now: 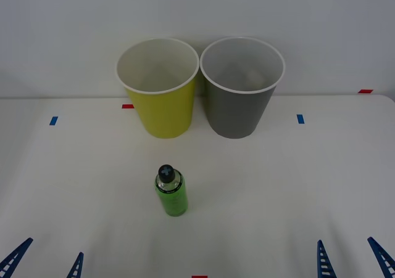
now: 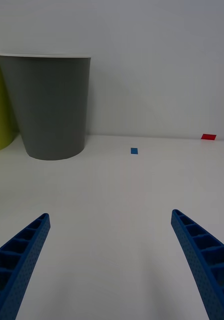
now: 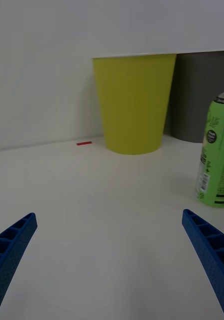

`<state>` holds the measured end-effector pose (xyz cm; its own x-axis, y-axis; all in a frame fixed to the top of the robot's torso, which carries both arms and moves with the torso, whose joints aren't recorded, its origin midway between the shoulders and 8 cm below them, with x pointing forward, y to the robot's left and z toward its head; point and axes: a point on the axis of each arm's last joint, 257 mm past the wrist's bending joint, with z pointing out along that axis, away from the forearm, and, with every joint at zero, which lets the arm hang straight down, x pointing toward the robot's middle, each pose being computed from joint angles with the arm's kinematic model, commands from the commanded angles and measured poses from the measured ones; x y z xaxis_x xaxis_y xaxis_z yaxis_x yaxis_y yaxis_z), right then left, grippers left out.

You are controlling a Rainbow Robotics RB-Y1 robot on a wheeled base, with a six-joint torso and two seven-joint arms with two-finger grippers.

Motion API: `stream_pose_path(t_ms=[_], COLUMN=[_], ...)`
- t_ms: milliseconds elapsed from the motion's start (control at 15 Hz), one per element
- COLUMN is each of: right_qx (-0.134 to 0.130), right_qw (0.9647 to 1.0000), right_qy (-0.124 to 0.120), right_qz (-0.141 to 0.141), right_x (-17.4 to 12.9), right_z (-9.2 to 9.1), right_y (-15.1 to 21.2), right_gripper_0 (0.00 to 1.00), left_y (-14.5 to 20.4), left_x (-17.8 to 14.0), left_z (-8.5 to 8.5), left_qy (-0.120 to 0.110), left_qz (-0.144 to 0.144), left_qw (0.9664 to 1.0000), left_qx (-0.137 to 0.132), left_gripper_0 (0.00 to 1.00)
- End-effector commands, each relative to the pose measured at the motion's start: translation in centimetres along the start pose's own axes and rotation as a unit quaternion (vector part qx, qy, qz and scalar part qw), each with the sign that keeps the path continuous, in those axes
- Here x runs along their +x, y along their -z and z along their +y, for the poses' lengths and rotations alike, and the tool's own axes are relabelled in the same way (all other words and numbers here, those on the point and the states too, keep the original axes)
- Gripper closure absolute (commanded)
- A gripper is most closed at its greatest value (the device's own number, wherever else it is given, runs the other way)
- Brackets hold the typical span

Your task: Put cans in the gray bin and PET bottles in the light green bin.

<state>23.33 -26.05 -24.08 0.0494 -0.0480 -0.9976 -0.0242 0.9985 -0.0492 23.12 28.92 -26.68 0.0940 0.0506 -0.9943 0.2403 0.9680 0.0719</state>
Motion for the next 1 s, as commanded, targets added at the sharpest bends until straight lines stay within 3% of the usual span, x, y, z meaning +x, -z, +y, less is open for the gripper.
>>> stream_pose_path(t_ms=[67,333,600,1000], right_qx=[0.0,0.0,0.0,0.0], right_qw=[1.0,1.0,1.0,1.0], right_qy=[0.0,0.0,0.0,0.0], right_qz=[0.0,0.0,0.0,0.0], right_x=[0.0,0.0,0.0,0.0], right_z=[0.0,0.0,0.0,0.0], right_y=[0.0,0.0,0.0,0.0], right_gripper_0=[0.18,0.18,0.18,0.18], left_y=[-1.3,-3.6,-5.9,-9.4], left_x=[0.5,0.6,1.7,1.1], left_z=[-0.4,-1.3,-3.5,-7.1], left_qy=[-0.014,-0.026,-0.01,0.01], left_qz=[-0.008,-0.018,-0.022,-0.04], left_qw=[0.9982,0.9938,0.9901,0.9793], left_qx=[0.058,0.106,0.138,0.198], left_gripper_0=[0.0,0.0,0.0,0.0])
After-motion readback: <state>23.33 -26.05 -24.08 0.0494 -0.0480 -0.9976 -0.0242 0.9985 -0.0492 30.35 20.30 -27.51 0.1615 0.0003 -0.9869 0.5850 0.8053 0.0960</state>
